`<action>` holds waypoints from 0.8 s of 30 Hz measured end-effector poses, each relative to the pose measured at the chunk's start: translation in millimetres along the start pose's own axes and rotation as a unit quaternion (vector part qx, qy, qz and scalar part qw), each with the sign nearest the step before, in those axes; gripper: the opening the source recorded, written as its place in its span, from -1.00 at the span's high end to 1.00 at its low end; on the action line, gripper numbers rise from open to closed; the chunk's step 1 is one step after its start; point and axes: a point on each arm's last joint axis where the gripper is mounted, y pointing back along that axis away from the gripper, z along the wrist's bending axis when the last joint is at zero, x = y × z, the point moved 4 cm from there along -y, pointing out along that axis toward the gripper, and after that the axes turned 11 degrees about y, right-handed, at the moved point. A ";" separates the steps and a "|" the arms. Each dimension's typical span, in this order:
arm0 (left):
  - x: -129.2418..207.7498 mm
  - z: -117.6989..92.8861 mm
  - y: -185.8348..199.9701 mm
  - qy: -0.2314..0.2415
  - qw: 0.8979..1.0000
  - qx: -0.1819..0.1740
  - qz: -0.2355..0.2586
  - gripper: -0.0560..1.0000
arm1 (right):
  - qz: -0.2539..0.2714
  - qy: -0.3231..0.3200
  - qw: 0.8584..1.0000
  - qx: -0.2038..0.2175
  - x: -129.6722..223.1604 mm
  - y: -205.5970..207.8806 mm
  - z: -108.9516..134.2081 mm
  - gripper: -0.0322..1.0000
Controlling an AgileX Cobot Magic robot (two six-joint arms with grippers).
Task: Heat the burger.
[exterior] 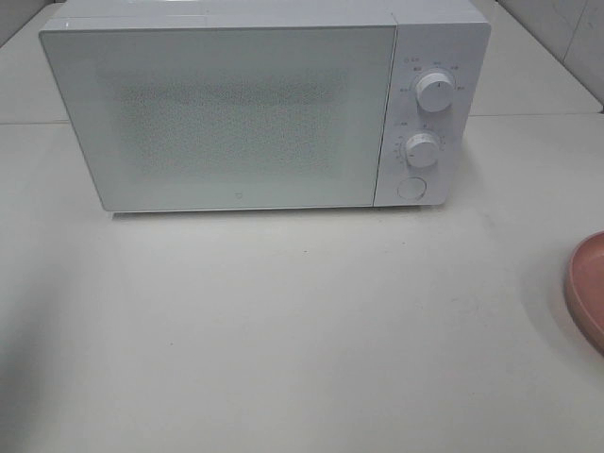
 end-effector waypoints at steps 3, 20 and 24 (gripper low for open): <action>14.6 4.9 -0.9 0.001 1.000 0.000 -0.003 -0.97 | 0.000 0.000 1.000 0.000 0.0 0.0 0.0 -0.53; 113.5 35.9 -3.8 0.003 0.990 0.028 -0.136 -0.97 | 0.000 0.000 1.000 0.000 0.0 0.0 0.0 -0.53; 119.7 37.9 -0.1 0.004 0.983 0.041 -0.181 -0.97 | 0.000 0.000 1.000 0.000 0.0 0.0 0.0 -0.53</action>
